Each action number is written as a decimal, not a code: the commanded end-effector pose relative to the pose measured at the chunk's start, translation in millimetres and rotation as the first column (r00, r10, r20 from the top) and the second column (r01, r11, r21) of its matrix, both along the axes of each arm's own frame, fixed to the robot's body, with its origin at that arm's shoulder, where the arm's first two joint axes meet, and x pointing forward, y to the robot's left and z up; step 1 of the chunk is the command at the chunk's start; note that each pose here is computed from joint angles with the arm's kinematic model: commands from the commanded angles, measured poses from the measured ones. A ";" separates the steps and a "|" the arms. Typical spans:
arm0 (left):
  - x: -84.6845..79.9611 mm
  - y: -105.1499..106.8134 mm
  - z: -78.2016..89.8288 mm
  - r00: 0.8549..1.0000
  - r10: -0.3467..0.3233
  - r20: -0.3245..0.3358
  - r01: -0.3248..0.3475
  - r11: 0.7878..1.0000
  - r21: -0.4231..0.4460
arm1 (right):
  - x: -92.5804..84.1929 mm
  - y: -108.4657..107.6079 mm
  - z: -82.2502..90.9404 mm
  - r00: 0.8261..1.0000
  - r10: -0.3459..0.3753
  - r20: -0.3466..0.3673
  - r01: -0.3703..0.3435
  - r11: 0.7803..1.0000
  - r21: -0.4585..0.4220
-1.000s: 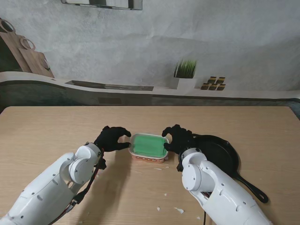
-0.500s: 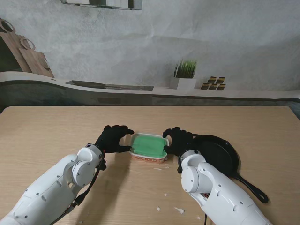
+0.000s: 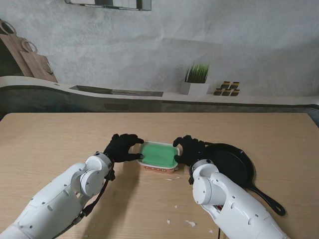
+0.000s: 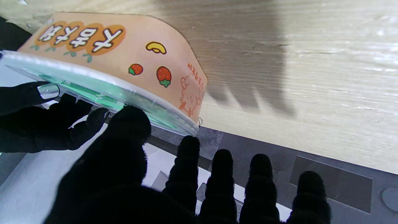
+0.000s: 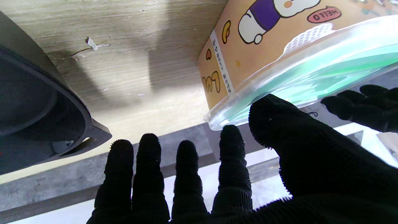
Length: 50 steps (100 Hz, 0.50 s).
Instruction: Load dumplings into a food container
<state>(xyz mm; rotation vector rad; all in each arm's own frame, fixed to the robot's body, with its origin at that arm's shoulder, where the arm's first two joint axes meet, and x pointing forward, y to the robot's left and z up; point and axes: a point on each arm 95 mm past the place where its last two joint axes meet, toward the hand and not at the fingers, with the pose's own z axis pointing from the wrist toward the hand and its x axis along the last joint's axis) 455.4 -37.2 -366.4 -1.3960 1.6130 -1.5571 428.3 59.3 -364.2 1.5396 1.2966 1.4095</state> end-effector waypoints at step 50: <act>-9.5 7.7 -21.3 0.998 -0.028 -0.061 0.033 0.995 0.094 | -13.2 2.8 -25.1 0.996 0.007 -0.089 -0.013 0.997 -0.075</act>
